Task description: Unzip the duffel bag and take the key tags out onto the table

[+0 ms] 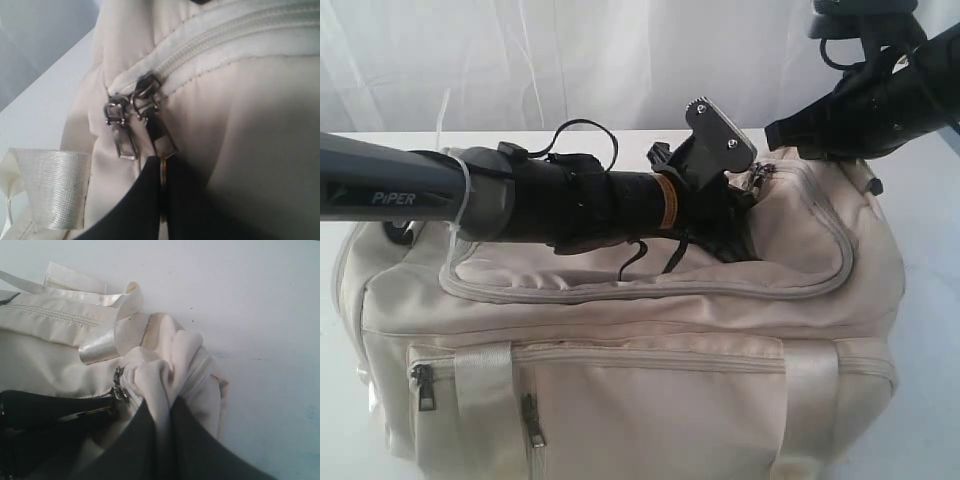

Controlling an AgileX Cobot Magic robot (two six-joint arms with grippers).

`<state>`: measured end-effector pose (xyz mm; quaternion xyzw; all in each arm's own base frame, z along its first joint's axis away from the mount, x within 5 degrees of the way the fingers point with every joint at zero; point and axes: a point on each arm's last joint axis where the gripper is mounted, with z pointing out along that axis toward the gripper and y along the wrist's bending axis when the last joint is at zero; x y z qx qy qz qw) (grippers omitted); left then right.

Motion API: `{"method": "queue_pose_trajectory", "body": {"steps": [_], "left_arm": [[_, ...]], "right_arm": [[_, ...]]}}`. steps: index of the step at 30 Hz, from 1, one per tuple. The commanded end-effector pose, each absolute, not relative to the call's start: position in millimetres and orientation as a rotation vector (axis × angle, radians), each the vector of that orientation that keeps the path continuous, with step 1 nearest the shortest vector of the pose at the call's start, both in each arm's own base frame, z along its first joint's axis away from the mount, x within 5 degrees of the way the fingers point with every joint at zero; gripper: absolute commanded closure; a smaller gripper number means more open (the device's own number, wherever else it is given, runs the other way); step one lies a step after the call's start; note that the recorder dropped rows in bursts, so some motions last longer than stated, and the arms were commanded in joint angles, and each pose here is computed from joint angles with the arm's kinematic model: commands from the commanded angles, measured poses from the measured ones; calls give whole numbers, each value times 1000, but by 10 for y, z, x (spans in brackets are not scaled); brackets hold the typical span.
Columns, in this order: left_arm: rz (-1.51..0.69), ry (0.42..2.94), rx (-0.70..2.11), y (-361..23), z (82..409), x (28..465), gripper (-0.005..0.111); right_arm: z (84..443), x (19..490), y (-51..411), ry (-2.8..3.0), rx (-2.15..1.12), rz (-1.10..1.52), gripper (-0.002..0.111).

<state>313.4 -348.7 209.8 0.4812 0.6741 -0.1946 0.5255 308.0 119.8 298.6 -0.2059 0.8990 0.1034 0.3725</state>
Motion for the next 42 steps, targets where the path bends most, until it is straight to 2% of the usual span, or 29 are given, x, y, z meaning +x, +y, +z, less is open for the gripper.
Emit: {"method": "queue_pose_trajectory", "body": {"steps": [1, 9, 22, 30, 35, 42], "left_arm": [[-420, 1614, 1203, -3499, 2037, 3100, 102], [-403, 1615, 1143, -3400, 2321, 3099, 102], [-686, 1616, 887, -3339, 2954, 2891, 102], [-930, 1567, 955, -3474, 3042, 2651, 102], [-963, 1565, 1031, -3490, 3017, 2592, 102], [-1117, 1538, 1028, -3521, 3067, 2508, 102]], "right_arm": [[3176, 3121, 1181, 2179, -497, 247, 108], [3176, 3121, 1181, 2179, -497, 247, 108], [3183, 3122, 1189, 2176, -477, 269, 108], [3129, 3150, 1207, 2196, -463, 288, 108], [3129, 3155, 1217, 2196, -441, 311, 108], [3145, 3156, 1242, 2189, -391, 364, 108]]}}
